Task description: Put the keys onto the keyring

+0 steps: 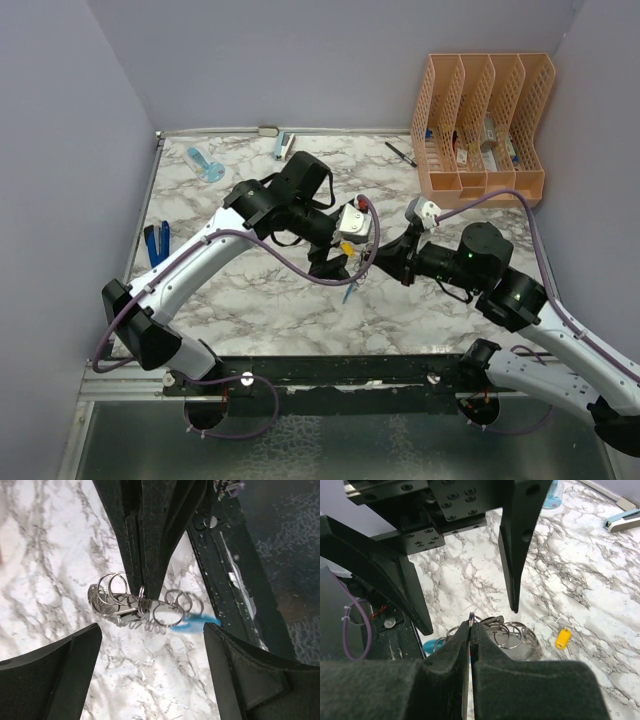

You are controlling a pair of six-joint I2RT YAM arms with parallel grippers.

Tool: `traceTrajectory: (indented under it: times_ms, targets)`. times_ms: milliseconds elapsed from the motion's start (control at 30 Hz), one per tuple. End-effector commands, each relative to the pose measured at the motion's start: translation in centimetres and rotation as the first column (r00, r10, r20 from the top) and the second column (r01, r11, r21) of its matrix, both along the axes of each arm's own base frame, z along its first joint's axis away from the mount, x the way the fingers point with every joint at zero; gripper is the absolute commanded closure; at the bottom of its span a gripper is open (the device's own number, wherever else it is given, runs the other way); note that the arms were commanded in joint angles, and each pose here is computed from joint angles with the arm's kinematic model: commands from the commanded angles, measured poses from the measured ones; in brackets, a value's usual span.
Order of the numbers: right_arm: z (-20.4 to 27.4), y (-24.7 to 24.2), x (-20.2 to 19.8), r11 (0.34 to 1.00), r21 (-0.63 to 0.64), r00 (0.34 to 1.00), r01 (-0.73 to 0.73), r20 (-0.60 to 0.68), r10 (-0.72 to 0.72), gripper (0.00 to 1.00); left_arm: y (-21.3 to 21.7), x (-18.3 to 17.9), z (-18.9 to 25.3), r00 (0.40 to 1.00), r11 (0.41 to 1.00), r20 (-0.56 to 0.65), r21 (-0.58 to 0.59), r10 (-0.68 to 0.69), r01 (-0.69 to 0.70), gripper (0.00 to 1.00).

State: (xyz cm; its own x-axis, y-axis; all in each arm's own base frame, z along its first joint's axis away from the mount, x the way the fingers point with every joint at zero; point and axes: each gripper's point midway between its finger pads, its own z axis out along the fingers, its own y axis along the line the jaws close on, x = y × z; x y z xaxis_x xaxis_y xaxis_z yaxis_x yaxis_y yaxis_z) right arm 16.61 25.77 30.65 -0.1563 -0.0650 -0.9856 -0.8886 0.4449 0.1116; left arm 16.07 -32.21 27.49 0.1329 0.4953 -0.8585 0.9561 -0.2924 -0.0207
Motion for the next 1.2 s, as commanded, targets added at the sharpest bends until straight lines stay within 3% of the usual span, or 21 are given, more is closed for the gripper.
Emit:
traceTrajectory:
  times_ms: [0, 367, 533, 667, 967, 1167]
  targets:
    - [3.5, 0.1, 0.6, 0.994, 0.107, 0.999, 0.033, 0.038, -0.037, 0.99, -0.4, 1.3, 2.0, 0.994, 0.996, 0.1, -0.075, 0.053, -0.046, 0.17]
    - [3.6, 0.6, 0.3, 0.99, 0.139, 1.0, 0.01, 0.015, -0.012, 0.99, -1.3, 1.6, 2.2, 0.99, 0.992, 0.14, -0.124, 0.013, 0.005, 0.37]
    - [3.7, 0.5, 0.4, 0.989, 0.149, 1.0, 0.024, 0.016, -0.027, 0.99, -1.2, 1.3, 2.2, 0.989, 0.991, 0.147, -0.13, -0.006, 0.025, 0.58]
    - [3.6, 0.5, 0.6, 0.986, 0.163, 0.999, 0.031, 0.019, -0.035, 0.99, -1.0, 1.3, 2.4, 0.988, 0.991, 0.154, -0.131, -0.003, 0.024, 0.69]
    - [3.4, 0.3, 1.1, 0.983, 0.173, 0.997, 0.057, 0.037, -0.064, 0.99, -1.2, 0.5, 2.7, 0.991, 0.986, 0.127, -0.155, -0.037, 0.056, 0.71]
    - [3.6, 0.1, 0.8, 0.982, 0.187, 0.994, 0.037, 0.094, -0.055, 0.99, -1.4, -0.4, 3.6, 0.993, 0.979, 0.094, -0.184, -0.075, 0.091, 0.63]
